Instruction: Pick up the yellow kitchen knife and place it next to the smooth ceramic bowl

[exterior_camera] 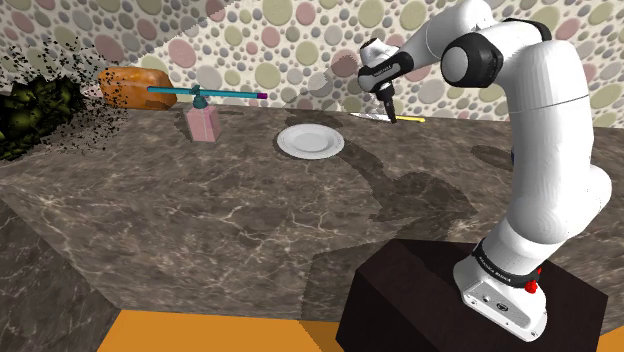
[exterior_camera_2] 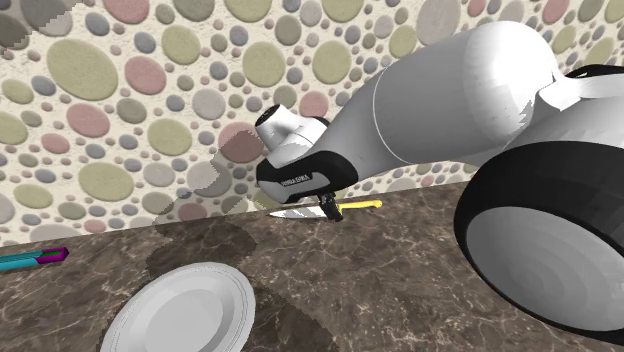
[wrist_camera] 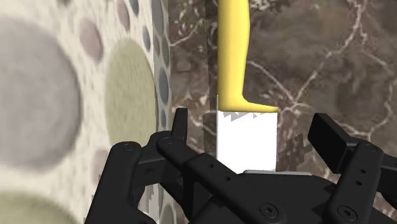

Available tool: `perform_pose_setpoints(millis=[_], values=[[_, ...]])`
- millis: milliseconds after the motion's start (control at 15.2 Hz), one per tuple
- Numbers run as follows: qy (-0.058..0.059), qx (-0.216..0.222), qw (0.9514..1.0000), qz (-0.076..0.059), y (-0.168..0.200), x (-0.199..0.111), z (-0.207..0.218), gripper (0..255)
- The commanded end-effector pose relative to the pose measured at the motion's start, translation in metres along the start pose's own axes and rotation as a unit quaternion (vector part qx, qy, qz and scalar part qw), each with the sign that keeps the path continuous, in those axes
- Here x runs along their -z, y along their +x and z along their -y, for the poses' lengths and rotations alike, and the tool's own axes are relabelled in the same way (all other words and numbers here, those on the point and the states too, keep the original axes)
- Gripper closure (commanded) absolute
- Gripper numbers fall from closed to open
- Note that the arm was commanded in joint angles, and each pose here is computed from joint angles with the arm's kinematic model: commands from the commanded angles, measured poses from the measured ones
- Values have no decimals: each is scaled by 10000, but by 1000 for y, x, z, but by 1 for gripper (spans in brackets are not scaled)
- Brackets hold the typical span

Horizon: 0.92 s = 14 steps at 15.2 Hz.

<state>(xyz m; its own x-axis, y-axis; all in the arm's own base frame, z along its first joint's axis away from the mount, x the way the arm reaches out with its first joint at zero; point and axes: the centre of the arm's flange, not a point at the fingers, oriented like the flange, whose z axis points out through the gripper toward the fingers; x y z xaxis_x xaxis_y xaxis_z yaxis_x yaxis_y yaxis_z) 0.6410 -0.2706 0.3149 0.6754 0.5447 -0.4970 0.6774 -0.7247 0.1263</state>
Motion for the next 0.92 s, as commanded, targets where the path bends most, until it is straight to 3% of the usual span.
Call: perform_pose_setpoints(millis=[0, 264, 330, 858], values=[[-1, 0, 10000, -1, 0, -1, 0, 0], [-1, 0, 10000, -1, 0, -1, 0, 0], [-1, 0, 10000, -1, 0, -1, 0, 255], [0, 0, 10000, -1, 0, 1, 2, 255]])
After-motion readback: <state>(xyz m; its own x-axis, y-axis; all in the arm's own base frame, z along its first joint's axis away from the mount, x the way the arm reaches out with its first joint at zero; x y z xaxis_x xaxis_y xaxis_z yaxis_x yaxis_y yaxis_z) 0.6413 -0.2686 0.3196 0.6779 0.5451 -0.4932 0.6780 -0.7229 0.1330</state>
